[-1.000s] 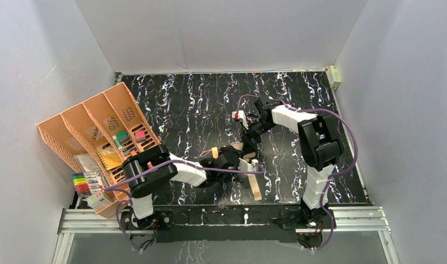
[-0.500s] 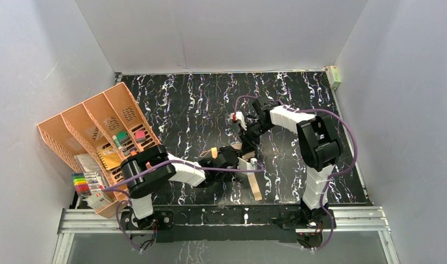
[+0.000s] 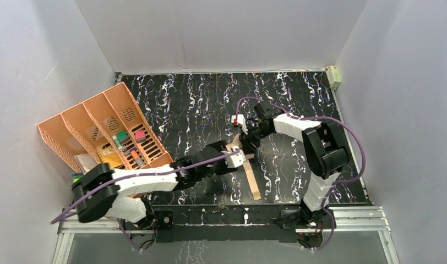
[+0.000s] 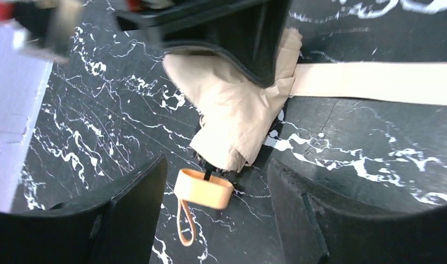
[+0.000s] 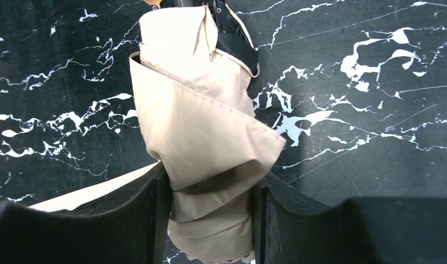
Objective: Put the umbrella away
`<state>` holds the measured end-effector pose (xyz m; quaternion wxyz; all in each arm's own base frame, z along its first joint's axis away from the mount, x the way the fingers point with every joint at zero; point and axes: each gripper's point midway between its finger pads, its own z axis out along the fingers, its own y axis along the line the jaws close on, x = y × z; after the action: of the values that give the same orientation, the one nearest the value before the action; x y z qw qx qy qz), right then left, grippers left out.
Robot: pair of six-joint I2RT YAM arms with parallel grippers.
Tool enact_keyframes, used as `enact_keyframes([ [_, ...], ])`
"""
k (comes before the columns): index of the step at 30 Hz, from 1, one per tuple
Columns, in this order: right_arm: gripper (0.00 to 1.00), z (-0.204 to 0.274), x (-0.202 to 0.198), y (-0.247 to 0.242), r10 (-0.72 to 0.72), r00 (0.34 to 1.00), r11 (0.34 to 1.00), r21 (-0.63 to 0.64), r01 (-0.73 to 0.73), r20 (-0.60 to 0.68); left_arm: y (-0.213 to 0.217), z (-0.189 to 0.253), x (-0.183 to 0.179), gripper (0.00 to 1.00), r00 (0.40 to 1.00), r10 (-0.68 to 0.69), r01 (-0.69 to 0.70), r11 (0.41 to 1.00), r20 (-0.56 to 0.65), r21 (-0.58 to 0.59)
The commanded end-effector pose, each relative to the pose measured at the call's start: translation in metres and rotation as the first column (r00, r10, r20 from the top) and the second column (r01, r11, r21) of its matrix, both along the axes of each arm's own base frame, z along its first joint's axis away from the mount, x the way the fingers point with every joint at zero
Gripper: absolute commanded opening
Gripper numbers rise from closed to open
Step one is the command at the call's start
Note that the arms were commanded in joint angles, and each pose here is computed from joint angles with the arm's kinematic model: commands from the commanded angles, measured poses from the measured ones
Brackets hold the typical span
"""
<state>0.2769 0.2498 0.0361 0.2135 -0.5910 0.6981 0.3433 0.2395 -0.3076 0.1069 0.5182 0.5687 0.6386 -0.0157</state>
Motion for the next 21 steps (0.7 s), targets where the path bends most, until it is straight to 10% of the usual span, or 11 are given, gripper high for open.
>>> enact_keyframes([
  [1,0.30,-0.039,0.016,-0.037,-0.017,0.984,0.975,-0.215,0.056,0.176,0.019,0.028,-0.008,0.70,0.985,0.092,-0.121,0.970,-0.144,-0.210],
  [8,0.29,-0.042,-0.008,-0.032,0.068,0.941,0.972,-0.233,0.012,0.333,0.051,0.069,0.024,0.83,0.954,0.081,-0.204,0.882,-0.290,-0.425],
  [21,0.19,-0.028,-0.033,-0.021,0.090,0.812,0.987,-0.161,0.005,0.576,0.012,0.031,0.033,0.84,0.850,-0.247,0.083,0.935,-0.465,-0.346],
])
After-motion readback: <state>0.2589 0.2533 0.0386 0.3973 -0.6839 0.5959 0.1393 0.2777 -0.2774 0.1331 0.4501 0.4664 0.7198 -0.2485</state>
